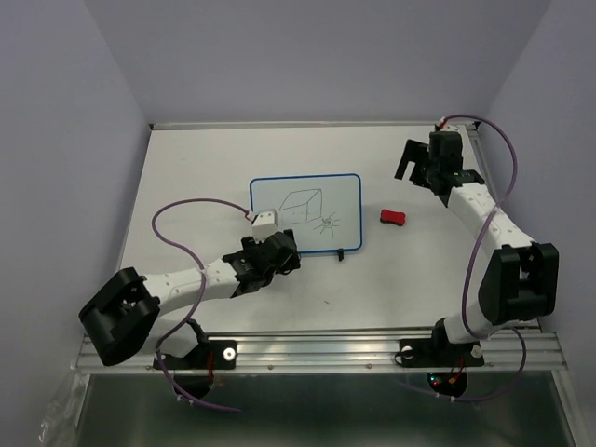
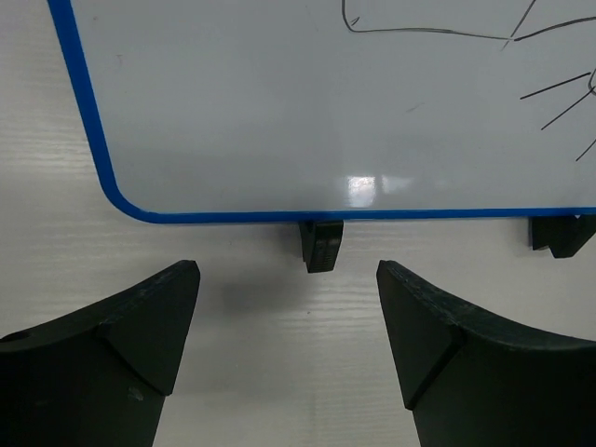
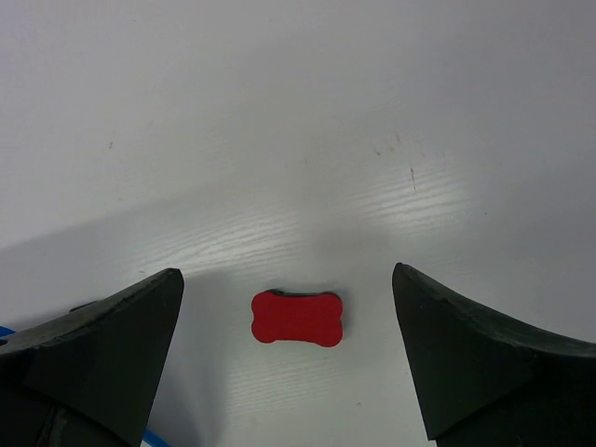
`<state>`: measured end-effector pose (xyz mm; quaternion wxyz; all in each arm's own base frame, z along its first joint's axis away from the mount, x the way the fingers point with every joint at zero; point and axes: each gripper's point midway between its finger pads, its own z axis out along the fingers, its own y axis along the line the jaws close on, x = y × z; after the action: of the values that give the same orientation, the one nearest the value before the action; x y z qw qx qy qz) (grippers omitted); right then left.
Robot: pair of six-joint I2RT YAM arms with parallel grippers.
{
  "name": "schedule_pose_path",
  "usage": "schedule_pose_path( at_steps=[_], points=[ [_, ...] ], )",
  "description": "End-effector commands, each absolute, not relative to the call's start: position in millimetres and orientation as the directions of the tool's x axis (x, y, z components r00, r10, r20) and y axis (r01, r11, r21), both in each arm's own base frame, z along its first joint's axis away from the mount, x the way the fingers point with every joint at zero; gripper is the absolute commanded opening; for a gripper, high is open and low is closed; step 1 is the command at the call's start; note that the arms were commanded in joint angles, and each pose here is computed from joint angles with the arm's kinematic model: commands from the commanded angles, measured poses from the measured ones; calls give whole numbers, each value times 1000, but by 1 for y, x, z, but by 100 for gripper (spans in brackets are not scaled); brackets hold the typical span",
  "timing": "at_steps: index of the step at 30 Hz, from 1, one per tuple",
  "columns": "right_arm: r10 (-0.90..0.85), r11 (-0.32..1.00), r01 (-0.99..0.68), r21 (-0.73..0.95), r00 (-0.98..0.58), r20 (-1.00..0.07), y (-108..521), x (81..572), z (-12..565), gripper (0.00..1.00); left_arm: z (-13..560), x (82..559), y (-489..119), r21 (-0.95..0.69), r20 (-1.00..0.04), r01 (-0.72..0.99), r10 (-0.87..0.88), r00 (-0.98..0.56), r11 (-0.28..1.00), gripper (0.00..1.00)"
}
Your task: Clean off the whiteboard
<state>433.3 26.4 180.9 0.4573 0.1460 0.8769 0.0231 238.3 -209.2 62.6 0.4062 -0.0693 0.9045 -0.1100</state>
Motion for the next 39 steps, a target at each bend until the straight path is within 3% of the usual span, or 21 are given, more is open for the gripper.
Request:
schedule_pose_path(
  at_steps=[1,12,14,30,39],
  points=[
    [229,973,148,177,-522,-821,36,447,192,100,80,261,-233,-304,-765,3,-242,-597,953,88],
    [194,979,163,123,-554,-810,29,450,174,100,48,255,-244,-224,-753,32,-152,-641,974,69],
    [186,981,159,116,-563,-806,29,450,171,100,46,254,-246,-222,-752,29,-152,-642,975,59],
    [115,993,61,99,-632,-767,41,452,147,100,44,264,-230,-178,-780,-122,-215,-587,976,52],
    [93,996,56,74,-641,-762,38,451,144,100,32,255,-241,-121,-785,-89,-150,-601,989,37]
  ],
)
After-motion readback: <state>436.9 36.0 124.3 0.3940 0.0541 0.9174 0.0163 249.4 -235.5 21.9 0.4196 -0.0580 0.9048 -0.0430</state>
